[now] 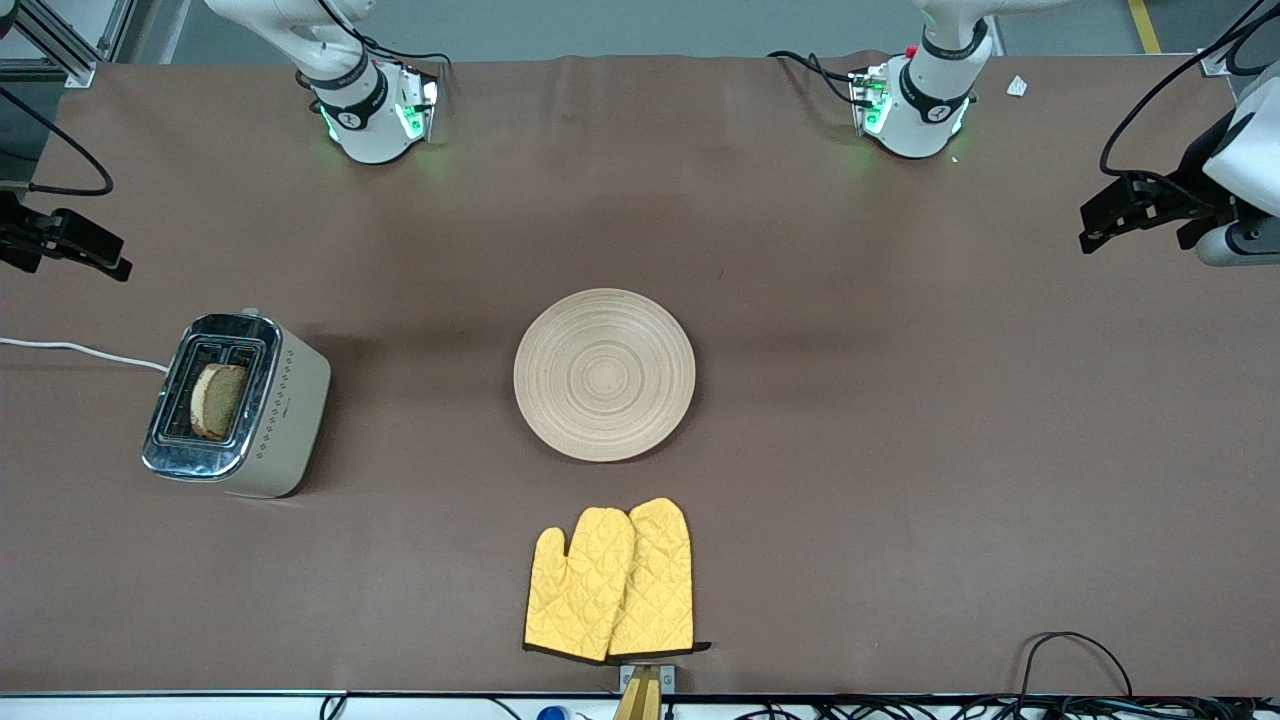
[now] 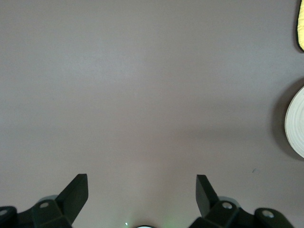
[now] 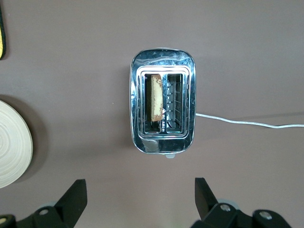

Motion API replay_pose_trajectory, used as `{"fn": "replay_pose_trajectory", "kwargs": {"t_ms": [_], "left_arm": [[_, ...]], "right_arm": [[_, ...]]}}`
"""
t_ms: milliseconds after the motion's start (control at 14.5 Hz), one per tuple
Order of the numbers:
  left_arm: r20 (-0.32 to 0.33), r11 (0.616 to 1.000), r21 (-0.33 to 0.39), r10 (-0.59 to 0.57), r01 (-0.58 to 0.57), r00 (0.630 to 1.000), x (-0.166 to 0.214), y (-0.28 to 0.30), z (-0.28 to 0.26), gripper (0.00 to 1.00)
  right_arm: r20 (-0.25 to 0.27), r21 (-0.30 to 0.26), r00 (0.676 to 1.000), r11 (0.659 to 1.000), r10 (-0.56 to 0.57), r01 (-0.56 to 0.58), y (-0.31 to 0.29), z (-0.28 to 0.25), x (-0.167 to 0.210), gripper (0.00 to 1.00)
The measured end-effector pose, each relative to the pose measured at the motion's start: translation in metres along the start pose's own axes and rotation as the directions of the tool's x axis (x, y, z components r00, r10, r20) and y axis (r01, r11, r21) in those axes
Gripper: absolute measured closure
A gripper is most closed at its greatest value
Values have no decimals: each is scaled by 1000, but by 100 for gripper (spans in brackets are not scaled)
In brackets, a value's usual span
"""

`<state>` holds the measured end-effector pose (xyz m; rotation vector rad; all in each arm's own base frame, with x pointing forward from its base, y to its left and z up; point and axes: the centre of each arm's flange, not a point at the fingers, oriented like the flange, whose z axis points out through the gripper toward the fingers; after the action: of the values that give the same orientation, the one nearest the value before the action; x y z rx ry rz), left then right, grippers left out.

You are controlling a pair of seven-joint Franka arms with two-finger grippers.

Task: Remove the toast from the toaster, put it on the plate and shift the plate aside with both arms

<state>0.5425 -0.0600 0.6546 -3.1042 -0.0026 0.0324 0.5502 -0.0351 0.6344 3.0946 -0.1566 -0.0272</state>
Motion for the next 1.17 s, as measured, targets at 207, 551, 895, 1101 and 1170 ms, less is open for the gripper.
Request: {"fn": "replay_pose_trajectory", "kwargs": {"t_ms": [207, 551, 895, 1101, 1170], "left_arm": [[0, 1000, 0, -1, 1, 1000, 0, 0, 0, 0], [0, 1000, 0, -5, 5, 1000, 0, -3, 0, 0], [0, 1000, 0, -6, 6, 1000, 0, -4, 0, 0], [0, 1000, 0, -8, 8, 1000, 0, -4, 0, 0], [0, 1000, 0, -7, 7, 1000, 0, -5, 0, 0]], "right_arm": [[2, 0, 1000, 1000, 3, -3, 1, 1, 0, 0], [5, 0, 1000, 1000, 4, -4, 1, 1, 0, 0], [8, -1, 1000, 1000, 5, -5, 1, 1, -1, 0], [9, -1, 1000, 1000, 5, -5, 1, 1, -1, 0], [9, -1, 1000, 1000, 6, -6, 1, 1, -1, 0]]}}
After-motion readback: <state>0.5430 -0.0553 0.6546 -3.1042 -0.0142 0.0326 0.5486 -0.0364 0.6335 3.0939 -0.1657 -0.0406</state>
